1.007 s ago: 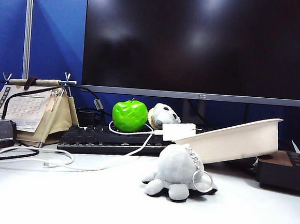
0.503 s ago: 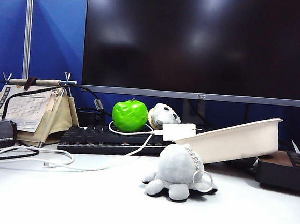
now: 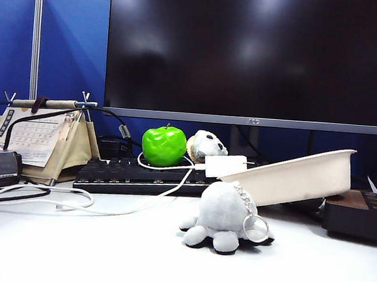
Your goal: Place the tilting octopus upright.
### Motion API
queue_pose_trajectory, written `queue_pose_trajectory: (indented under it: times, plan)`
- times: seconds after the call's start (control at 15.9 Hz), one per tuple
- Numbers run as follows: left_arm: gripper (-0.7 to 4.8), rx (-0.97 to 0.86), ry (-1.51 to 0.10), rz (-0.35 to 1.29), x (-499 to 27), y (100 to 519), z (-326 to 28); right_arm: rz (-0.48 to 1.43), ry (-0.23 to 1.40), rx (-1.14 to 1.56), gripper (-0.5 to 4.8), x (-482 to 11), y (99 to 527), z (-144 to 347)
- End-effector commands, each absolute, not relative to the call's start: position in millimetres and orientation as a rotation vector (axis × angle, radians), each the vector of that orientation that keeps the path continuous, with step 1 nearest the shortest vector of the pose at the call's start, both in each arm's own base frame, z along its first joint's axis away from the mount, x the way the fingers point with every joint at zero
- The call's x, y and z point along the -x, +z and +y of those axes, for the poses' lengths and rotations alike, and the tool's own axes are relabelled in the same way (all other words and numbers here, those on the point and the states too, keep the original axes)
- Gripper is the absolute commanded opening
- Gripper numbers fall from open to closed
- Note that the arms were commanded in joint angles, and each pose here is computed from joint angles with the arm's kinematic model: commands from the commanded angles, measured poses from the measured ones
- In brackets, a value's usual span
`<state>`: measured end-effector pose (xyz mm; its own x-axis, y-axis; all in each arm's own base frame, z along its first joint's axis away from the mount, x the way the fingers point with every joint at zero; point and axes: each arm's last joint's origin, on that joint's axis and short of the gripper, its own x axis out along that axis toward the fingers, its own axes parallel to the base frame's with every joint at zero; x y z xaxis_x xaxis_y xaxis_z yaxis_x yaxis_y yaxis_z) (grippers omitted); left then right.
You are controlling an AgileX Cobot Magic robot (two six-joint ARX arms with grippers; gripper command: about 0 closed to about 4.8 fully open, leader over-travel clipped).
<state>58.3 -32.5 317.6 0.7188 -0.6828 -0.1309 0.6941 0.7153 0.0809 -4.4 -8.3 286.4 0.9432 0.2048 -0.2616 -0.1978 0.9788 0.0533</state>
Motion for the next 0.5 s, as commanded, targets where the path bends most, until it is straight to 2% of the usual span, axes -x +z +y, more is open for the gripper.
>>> queue_pose_trajectory:
  times: [0.06, 0.38, 0.5]
  plan:
    - [0.97, -0.133, -0.582, -0.021, -49.3, 326.2, -18.0, 0.252, 0.203, -0.029, -0.01, 5.1, 288.3, -8.8]
    - [0.97, -0.154, -0.318, -0.012, -50.8, 321.7, -7.9, 0.252, 0.203, -0.028, -0.01, 5.2, 288.4, -8.8]
    - [0.97, -0.151, -0.278, 0.005, -62.8, 305.2, -6.2, 0.252, 0.203, -0.028, -0.01, 5.2, 288.4, -8.8]
